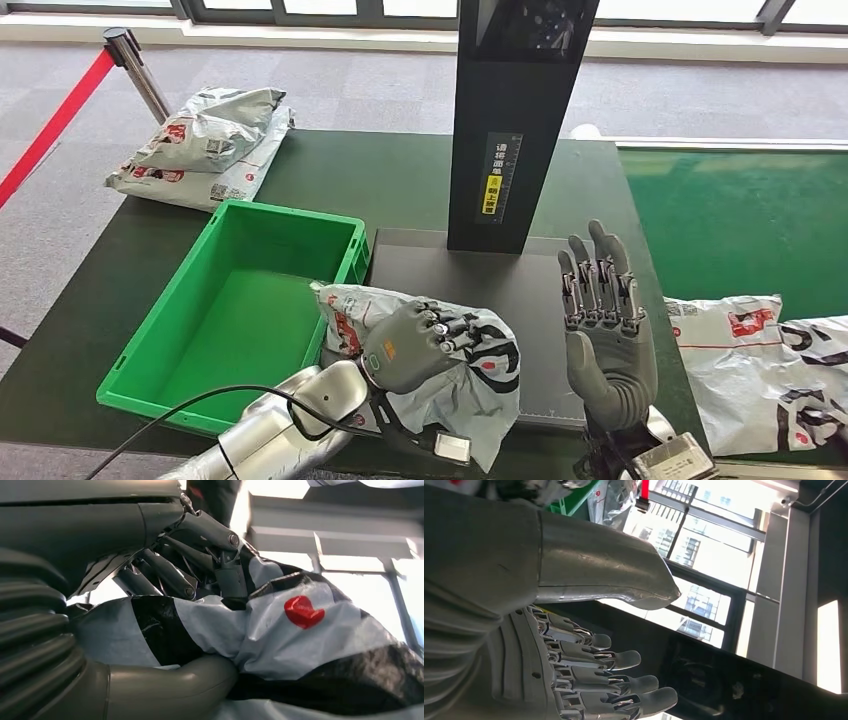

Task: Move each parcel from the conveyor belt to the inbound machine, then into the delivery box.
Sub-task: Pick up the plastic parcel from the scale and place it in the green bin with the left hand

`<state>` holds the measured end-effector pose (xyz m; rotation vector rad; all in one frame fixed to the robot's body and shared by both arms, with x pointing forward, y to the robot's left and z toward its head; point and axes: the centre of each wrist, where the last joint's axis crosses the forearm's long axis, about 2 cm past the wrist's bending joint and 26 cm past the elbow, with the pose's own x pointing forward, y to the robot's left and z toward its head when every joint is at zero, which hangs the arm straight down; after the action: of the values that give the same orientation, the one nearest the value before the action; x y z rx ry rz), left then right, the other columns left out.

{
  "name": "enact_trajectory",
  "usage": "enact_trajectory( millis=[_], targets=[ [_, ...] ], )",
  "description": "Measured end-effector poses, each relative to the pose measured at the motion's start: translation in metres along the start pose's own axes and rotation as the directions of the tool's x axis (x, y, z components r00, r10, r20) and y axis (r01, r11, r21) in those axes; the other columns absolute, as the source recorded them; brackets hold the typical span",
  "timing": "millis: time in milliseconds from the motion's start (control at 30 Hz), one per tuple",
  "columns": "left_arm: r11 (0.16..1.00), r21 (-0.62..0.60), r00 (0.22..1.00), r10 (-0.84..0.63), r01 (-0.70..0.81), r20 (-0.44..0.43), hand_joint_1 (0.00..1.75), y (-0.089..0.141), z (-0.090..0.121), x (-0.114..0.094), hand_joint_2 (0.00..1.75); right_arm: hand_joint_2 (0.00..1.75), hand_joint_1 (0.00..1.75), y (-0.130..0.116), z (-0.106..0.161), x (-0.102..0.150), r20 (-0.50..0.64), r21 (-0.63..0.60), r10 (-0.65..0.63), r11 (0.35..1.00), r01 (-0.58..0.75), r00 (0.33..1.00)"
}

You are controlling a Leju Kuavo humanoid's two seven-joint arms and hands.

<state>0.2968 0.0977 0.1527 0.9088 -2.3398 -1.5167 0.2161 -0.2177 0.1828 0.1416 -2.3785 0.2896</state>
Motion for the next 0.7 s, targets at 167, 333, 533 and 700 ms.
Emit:
enact_trajectory(
  millis=[167, 333, 533, 700],
  targets=[
    [0.979, 0.133, 0.979, -0.137, 0.157, -0.149, 1.75, 0.027, 0.004, -0.043, 1.75, 1.75, 0.0, 0.0, 0.007, 0.0, -0.003, -0.022, 0.013, 1.0, -0.013, 1.0],
    [0.949, 0.184, 0.942, -0.2, 0.254, -0.269, 1.75, 0.048, 0.012, -0.079, 1.75, 1.75, 0.0, 0.0, 0.012, 0.0, -0.006, -0.03, 0.02, 0.999, -0.02, 1.0],
    [0.908, 0.236, 0.873, -0.219, 0.346, -0.436, 1.75, 0.066, 0.019, -0.111, 1.75, 1.75, 0.0, -0.001, 0.013, 0.0, -0.006, -0.04, 0.028, 0.999, -0.029, 1.0],
    [0.888, 0.212, 0.797, -0.234, 0.409, -0.556, 1.75, 0.081, 0.025, -0.143, 1.75, 1.75, 0.0, -0.001, 0.013, 0.0, -0.006, -0.046, 0.033, 0.998, -0.033, 0.999]
  ],
)
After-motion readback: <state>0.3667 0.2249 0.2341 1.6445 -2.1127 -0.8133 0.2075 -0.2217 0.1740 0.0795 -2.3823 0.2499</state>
